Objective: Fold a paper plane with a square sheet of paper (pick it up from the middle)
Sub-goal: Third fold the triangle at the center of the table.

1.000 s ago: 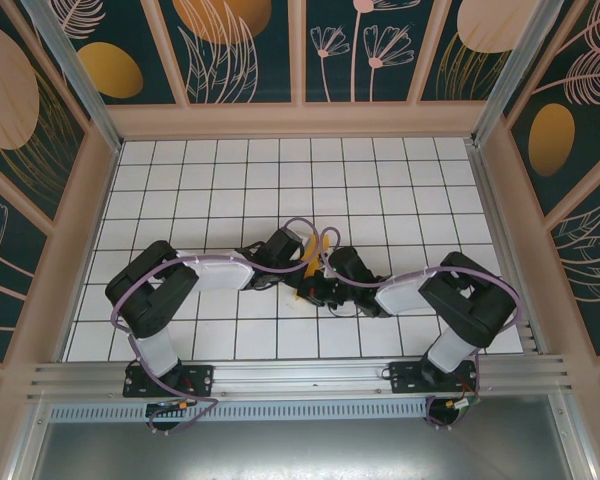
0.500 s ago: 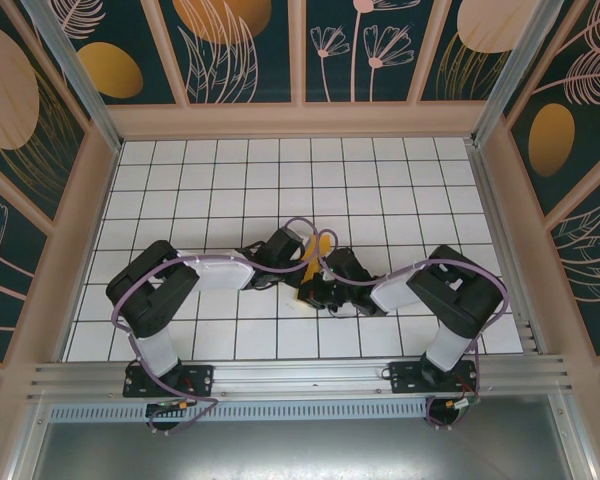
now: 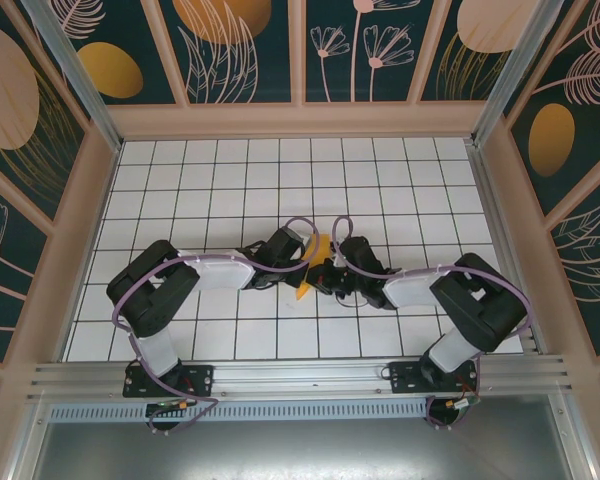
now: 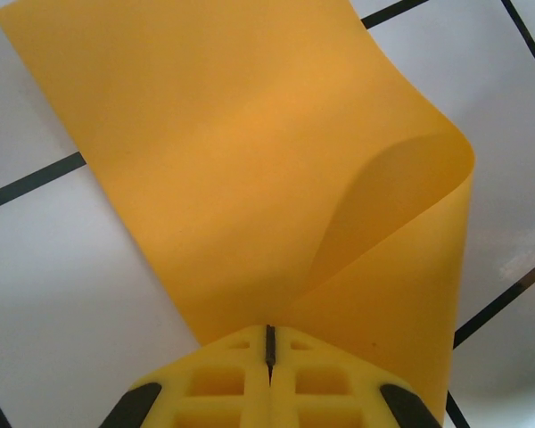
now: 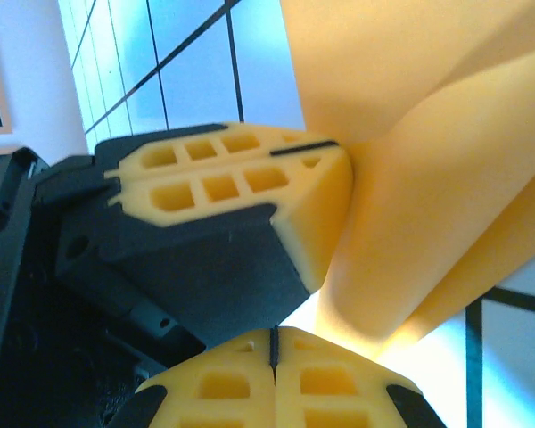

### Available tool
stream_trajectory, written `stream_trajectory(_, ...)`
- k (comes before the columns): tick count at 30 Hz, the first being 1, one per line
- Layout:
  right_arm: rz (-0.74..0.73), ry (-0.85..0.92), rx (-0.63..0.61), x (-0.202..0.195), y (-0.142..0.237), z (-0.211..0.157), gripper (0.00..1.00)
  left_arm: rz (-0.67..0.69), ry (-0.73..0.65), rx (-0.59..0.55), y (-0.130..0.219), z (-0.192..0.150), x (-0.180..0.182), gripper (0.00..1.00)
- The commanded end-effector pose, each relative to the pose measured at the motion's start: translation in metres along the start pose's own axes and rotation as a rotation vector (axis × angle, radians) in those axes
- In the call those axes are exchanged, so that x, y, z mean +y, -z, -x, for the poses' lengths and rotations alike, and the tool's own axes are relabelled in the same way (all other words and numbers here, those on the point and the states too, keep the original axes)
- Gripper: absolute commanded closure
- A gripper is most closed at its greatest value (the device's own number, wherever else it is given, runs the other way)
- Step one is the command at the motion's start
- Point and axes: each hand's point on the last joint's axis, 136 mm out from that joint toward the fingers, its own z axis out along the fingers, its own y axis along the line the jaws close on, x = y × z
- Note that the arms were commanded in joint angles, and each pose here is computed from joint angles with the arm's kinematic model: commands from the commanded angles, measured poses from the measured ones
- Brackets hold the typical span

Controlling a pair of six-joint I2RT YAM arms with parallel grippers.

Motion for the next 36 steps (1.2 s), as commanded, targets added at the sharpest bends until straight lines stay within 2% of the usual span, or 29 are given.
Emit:
stream_trajectory(1, 0.038, 0.020, 0.019, 0.004, -0.005, 0.001, 1.00, 0.016, -0.006, 0.116, -0.011, -0.032, 0.007, 1.00)
stream_trajectory(7, 0.038, 0.022, 0.039, 0.003, -0.014, 0.003, 1.00, 0.013, -0.007, 0.120, -0.012, -0.032, 0.007, 1.00)
stream_trajectory(12, -0.134, -0.019, 0.057, -0.040, -0.020, -0.003, 1.00, 0.020, -0.007, 0.124, -0.012, -0.033, 0.008, 1.00)
stream_trajectory(15, -0.163, -0.035, 0.066, -0.052, -0.018, -0.009, 1.00, 0.025, -0.008, 0.123, -0.013, -0.033, 0.009, 1.00)
stream_trajectory(26, -0.111, 0.039, -0.011, -0.005, 0.000, 0.014, 1.00, 0.029, -0.011, 0.123, -0.011, -0.032, 0.009, 1.00)
stream_trajectory(32, -0.089, 0.033, -0.043, -0.003, -0.001, 0.031, 1.00, 0.025, -0.011, 0.124, -0.011, -0.032, 0.009, 1.00)
stream_trajectory(36, -0.134, 0.004, -0.037, -0.021, -0.006, 0.032, 1.00, 0.024, -0.012, 0.119, -0.010, -0.031, 0.008, 1.00)
